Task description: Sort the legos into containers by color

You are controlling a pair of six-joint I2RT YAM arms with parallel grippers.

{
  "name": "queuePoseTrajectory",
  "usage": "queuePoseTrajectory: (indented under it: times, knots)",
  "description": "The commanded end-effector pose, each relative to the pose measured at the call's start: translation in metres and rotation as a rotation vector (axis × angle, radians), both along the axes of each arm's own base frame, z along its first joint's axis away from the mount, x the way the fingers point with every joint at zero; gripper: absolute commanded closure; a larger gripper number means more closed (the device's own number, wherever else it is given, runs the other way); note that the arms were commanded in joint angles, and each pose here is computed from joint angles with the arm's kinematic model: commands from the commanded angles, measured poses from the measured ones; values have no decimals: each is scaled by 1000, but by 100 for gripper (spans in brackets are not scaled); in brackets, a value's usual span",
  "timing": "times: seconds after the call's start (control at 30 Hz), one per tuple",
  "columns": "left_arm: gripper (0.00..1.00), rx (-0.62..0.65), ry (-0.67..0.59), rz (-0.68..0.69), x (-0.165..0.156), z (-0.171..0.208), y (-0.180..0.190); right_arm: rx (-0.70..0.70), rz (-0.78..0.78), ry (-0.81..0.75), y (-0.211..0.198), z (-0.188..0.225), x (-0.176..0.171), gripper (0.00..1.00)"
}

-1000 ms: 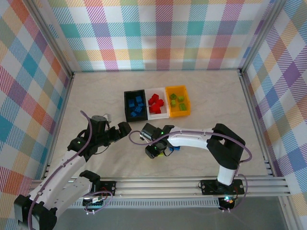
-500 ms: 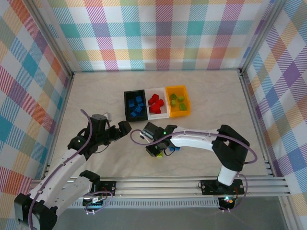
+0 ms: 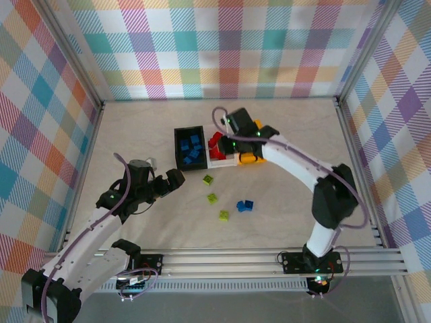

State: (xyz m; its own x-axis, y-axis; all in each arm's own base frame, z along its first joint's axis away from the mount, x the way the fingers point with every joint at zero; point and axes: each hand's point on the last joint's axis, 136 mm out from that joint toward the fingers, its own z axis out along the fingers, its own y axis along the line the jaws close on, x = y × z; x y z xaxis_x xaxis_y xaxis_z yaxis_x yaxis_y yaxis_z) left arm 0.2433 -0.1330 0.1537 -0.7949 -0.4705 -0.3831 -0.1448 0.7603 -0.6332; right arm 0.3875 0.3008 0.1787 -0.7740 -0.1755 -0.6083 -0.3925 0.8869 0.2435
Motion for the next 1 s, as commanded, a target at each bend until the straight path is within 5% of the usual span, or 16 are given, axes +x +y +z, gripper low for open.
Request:
queuePoseTrajectory:
  times: [0.0, 0.17, 0.33, 0.43, 0.63, 0.97]
  knots:
    - [0, -27, 9, 2, 3, -5, -2, -52, -66, 79, -3, -32, 23, 76]
    - [0, -18, 34, -9, 2, -12, -3, -88, -112, 93, 4, -48, 56, 70]
    - [0, -13, 48, -37, 1, -16, -6, -55, -117, 89, 10, -38, 65, 40]
    - [0, -15, 51, -45, 1, -16, -8, -23, -106, 66, 7, -20, 54, 33]
    - [0, -25, 43, -56, 4, -17, -11, -9, -61, 93, -11, -10, -8, 30]
    - [0, -40, 66, -81, 4, -27, -17, -171, 50, 304, -61, -79, -154, 39]
